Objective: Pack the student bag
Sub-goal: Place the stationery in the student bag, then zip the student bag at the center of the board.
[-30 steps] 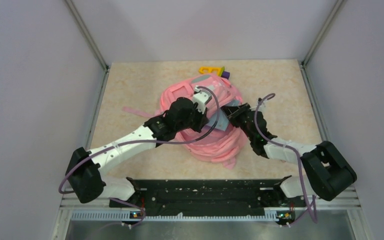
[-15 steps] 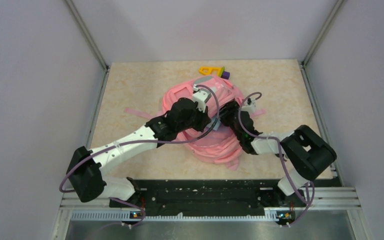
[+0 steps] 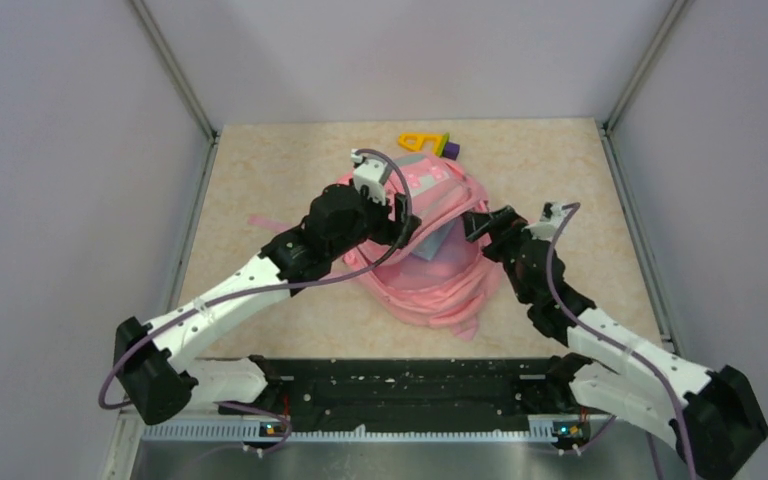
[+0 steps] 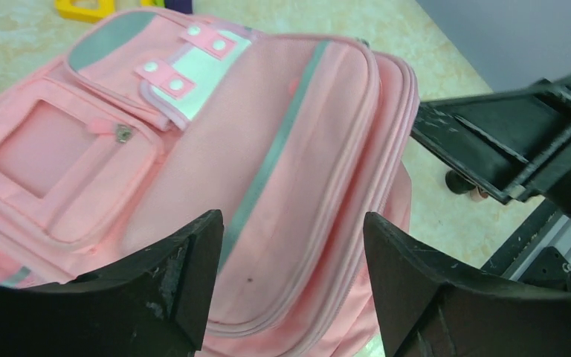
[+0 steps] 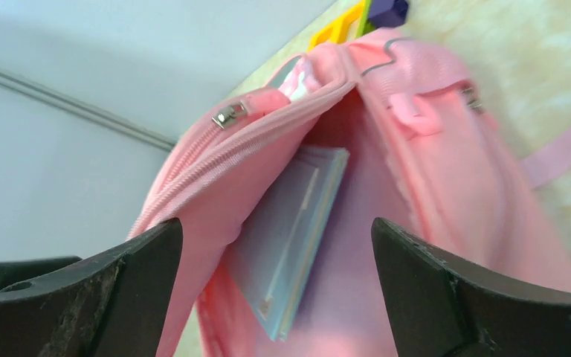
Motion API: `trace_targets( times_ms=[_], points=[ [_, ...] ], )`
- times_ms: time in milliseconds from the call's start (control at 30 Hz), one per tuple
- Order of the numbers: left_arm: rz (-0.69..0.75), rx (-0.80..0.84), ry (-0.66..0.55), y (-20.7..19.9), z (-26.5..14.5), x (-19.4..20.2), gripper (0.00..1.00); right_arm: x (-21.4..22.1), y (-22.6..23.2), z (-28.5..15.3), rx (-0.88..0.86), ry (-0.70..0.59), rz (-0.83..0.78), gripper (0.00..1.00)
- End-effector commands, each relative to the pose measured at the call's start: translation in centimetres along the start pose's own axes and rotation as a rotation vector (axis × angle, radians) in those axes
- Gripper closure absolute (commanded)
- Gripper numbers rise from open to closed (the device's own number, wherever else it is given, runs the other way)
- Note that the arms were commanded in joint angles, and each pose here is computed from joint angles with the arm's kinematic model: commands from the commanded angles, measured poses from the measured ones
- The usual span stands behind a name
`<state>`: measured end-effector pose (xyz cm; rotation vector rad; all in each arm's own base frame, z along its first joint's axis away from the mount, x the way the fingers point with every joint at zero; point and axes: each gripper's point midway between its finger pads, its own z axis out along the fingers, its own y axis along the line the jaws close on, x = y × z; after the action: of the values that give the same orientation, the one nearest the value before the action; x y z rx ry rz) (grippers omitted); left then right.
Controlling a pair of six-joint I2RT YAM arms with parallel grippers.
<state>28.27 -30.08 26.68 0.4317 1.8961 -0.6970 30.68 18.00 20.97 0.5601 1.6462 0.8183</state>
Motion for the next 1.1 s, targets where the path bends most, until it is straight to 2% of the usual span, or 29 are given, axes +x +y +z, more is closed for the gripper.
trace_targets(
  times_ms=[0,133,333,433,567,667,767,867,967,1067],
  points=[
    [-0.01,0.0,-0.068,1.0,-2.6,-2.8,0.26,-2.2,-2.8,-3.0,0.12,0.001,-0.252,0.03],
    [-0.079,-0.192,-0.009,6.8,-3.6,-0.2,0.26,-4.2,-3.4,-5.4,0.136,0.004,-0.406,0.01],
    [-0.175,-0.411,-0.011,15.2,-5.2,4.8,0.26,-9.0,-1.3,-7.1,0.153,-0.019,-0.58,0.01],
    [-0.139,-0.356,-0.018,15.6,-4.7,6.3,0.26,-8.4,-0.1,-6.8,0.11,0.056,-0.626,0.01],
    [-0.063,-0.245,0.001,15.1,-3.5,7.8,0.28,-5.3,-0.1,-5.8,0.071,0.196,-0.623,0.01],
    [-0.045,-0.303,0.024,16.8,-3.3,9.3,0.28,-3.6,-0.1,-5.6,0.031,0.257,-0.626,0.01],
    [-0.048,-0.283,0.027,17.1,-3.1,10.3,0.29,-2.9,0.2,-5.6,0.0,0.309,-0.634,0.01],
    [-0.032,-0.242,-0.002,16.8,-2.8,9.9,0.29,-2.3,0.5,-5.6,-0.014,0.37,-0.621,0.01],
    [-0.004,-0.233,-0.016,16.9,-2.4,9.5,0.3,-1.2,2.3,-5.9,-0.112,0.478,-0.568,0.02],
    [0.018,-0.241,0.003,17.4,-1.9,9.6,0.31,-0.6,3.4,-6.0,-0.138,0.549,-0.554,0.03]
  ],
)
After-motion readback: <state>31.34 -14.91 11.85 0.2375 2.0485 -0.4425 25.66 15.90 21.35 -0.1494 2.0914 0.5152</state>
